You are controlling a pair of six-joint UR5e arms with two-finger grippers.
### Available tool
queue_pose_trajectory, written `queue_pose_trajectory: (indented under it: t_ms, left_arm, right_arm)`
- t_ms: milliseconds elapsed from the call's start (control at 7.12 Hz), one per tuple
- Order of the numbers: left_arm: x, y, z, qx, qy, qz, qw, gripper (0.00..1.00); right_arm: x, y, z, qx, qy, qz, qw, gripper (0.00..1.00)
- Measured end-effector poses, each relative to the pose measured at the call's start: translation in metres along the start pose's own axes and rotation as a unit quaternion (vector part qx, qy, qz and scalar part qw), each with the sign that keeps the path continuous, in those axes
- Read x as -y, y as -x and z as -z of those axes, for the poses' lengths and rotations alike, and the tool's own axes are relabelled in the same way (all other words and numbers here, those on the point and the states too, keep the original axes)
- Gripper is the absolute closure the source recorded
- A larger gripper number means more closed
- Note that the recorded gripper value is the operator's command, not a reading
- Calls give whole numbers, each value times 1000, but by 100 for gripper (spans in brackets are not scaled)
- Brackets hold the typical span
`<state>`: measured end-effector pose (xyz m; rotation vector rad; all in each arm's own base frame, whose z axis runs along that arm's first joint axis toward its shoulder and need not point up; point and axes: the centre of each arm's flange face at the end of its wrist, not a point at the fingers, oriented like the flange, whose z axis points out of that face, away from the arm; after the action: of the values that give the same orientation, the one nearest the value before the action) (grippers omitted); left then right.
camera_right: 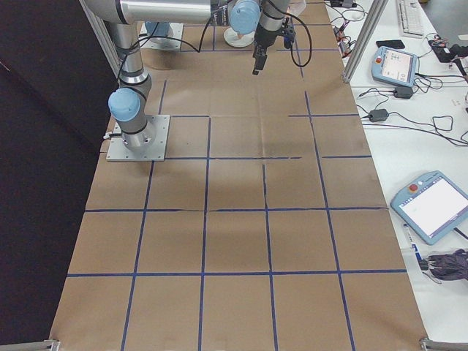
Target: Place egg on plate
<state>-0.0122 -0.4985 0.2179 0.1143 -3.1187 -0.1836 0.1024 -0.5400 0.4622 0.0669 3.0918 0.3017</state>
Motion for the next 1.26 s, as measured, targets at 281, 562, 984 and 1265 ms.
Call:
queue_pose_trajectory:
  t_ms: [281,562,984,1265]
  left_arm:
    - [1,1,46,6,-32,0,999,0]
    - [-4,1,95,8,-49,0,999,0]
    - [62,24,135,13,-65,-24,997,0]
    - [134,57,148,15,-63,-41,997,0]
  right_arm:
    - [0,0,0,0,0,0,1000,0]
    - [0,0,0,0,0,0,1000,0]
    - [0,0,0,0,0,0,1000,0]
    - [0,0,0,0,0,0,1000,0]
